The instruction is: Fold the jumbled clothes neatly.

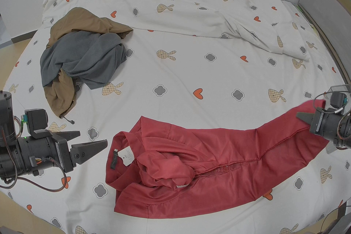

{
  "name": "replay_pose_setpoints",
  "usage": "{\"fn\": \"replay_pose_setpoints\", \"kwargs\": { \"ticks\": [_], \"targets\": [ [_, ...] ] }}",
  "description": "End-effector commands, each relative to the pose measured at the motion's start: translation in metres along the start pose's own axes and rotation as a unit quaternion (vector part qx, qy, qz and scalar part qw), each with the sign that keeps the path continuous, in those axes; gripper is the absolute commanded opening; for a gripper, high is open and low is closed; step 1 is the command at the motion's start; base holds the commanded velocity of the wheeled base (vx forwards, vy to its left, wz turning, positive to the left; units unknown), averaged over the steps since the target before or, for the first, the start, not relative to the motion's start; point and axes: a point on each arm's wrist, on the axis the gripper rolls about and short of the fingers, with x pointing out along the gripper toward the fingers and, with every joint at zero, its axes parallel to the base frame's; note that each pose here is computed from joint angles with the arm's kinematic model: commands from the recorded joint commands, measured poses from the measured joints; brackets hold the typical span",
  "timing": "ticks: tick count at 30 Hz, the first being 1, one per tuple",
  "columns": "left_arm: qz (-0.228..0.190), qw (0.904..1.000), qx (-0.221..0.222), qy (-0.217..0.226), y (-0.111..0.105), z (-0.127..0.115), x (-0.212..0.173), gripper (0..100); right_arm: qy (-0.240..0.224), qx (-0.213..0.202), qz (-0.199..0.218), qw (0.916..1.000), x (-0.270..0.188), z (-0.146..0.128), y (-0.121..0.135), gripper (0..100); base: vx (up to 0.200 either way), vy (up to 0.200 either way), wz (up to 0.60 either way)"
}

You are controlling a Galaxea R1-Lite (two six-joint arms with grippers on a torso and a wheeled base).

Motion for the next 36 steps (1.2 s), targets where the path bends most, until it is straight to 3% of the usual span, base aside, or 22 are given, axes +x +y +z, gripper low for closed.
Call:
{"fn": "replay_pose_setpoints", "kwargs": {
  "ticks": [1,20,29,36],
  "targets": [
    [0.0,1.0,-0.001,0.001,0.0,-0.002,0.0,100,0.086,-0.014,0.106,0.9905,0.032,-0.006,0.07,0,0.0,0.0,0.0],
    [-0.009,0.9999,0.004,-0.004,0.002,-0.016,0.008,100,0.117,-0.042,0.161,0.979,0.053,-0.011,0.118,0,0.0,0.0,0.0],
    [-0.011,0.9999,0.005,-0.006,0.002,-0.017,0.009,100,0.131,-0.066,0.143,0.9788,0.055,-0.02,0.14,0,0.0,0.0,0.0],
    [-0.012,0.9999,0.006,-0.008,0.001,-0.016,0.007,100,0.134,-0.075,0.137,0.9786,0.06,-0.027,0.148,0,0.0,0.2,0.0]
  ]
}}
